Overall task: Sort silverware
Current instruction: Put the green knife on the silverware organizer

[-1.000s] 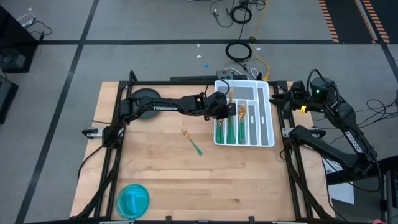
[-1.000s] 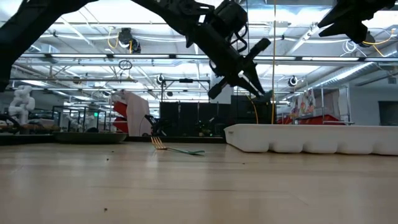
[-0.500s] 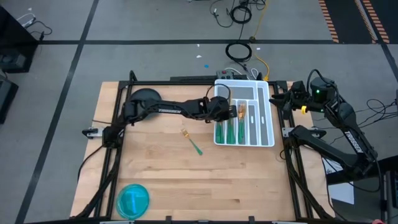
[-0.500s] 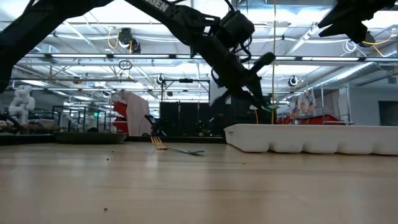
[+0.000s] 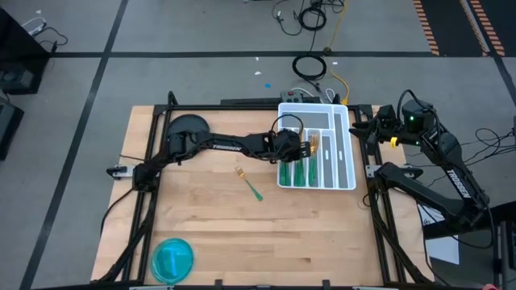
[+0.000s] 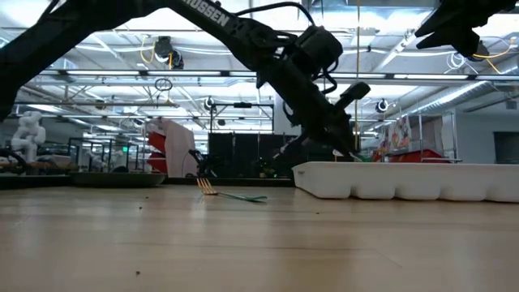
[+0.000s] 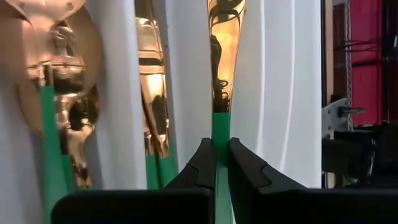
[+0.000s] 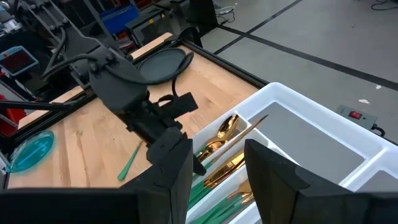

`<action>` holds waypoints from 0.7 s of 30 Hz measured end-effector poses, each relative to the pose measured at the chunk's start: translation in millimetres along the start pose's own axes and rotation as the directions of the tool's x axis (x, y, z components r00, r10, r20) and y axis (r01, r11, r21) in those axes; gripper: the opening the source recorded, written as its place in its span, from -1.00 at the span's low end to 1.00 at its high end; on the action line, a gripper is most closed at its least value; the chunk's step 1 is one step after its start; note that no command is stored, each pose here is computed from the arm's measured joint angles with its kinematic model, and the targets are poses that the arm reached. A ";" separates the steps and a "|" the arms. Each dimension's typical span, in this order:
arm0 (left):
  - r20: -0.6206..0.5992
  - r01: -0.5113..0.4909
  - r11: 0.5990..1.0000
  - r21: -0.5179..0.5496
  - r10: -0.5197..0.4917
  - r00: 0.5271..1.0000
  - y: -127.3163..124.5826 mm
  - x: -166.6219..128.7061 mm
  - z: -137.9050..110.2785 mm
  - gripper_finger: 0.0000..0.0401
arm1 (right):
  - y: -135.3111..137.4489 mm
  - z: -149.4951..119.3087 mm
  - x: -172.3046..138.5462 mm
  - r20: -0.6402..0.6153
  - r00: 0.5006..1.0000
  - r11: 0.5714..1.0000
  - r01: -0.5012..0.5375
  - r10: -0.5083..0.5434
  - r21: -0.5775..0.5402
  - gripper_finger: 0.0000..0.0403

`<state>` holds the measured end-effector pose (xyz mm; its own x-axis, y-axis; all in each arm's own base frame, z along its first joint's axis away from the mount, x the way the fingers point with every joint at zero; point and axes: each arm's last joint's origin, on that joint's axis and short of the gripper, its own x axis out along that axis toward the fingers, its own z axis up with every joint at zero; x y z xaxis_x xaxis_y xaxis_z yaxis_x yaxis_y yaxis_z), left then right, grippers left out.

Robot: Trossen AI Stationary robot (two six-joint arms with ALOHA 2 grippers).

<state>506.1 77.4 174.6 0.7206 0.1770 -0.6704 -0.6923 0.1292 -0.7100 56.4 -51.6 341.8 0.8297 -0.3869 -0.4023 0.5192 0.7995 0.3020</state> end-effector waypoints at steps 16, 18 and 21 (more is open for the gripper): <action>-0.032 -0.068 0.997 -0.024 0.067 0.997 16.4 19.8 -14.1 -0.91 | -0.2 -1.4 0.0 -0.014 1.000 1.000 0.002 -0.002 0.003 -0.31; -0.036 -0.074 0.997 -0.025 0.073 0.997 18.5 22.2 -15.3 -0.91 | -0.2 -1.4 0.0 -0.014 1.000 1.000 0.002 -0.002 0.003 -0.31; -0.037 -0.075 0.997 -0.025 0.074 0.997 19.2 23.0 -15.7 -0.91 | -0.2 -1.4 0.0 -0.013 1.000 1.000 0.002 -0.002 0.003 -0.31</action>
<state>510.1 68.6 142.2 0.6683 0.1496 -0.7287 -0.7432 0.0912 -0.6628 56.0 -51.1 340.6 0.8258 -0.3824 -0.4146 0.5217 0.7973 0.3037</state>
